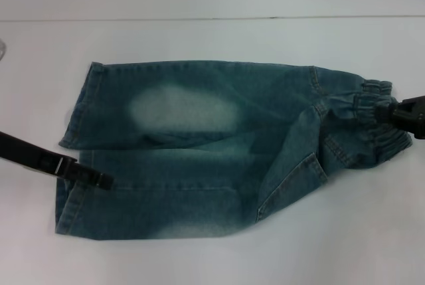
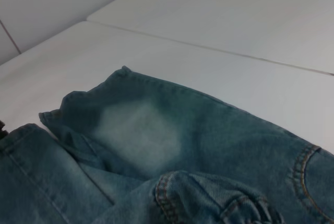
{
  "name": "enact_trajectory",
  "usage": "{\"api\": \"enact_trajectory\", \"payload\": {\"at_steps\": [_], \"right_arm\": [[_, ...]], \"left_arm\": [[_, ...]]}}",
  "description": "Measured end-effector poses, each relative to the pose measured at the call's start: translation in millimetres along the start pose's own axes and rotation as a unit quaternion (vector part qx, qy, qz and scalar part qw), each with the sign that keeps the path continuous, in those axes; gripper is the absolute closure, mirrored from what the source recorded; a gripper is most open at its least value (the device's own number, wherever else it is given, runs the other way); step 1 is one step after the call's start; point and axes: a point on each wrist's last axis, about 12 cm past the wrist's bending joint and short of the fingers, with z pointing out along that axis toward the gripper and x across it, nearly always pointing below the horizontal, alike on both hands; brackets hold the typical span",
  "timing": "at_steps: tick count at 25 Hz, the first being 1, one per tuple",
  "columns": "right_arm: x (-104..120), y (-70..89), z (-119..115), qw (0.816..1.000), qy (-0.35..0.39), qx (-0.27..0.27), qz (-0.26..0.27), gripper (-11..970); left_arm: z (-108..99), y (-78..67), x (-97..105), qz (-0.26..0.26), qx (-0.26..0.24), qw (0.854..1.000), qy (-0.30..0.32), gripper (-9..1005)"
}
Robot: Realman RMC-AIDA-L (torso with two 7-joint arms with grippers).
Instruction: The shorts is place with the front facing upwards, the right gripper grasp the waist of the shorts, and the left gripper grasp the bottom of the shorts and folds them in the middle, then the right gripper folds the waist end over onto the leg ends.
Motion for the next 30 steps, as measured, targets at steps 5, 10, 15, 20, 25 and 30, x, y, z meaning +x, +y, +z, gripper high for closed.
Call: {"api": "enact_trajectory", "payload": {"at_steps": [5,10,15,20,25,30], "right_arm": [[0.5,2.0,2.0,1.0,0.0,-0.005,-0.005,923],[1.1,3.9,3.9,1.0,-0.001,-0.009,-0.009,923],[1.5,4.4,4.4,1.0,0.0,-0.01,-0.009,923],[1.5,4.1,3.9,1.0,0.0,-0.009,-0.009,923],[1.4,4.9,5.3,1.0,0.002,-0.012,-0.011,924],[1.2,5.5,6.4,1.0,0.003,-0.013,-0.012,924]], "left_arm": [[4.4,-2.2,-6.2,0.002,-0.005,1.0,0.001,105],[11.2,-3.4,-11.5,0.001,-0.011,1.0,0.007,120],[12.5,-2.5,-15.0,-0.007,-0.018,1.0,0.002,146],[10.8,-2.1,-16.4,-0.008,-0.019,1.0,-0.001,225],[11.5,-2.0,-16.7,-0.007,-0.021,1.0,0.0,472],[11.5,-1.9,-17.6,-0.006,-0.023,1.0,-0.001,679]]}}
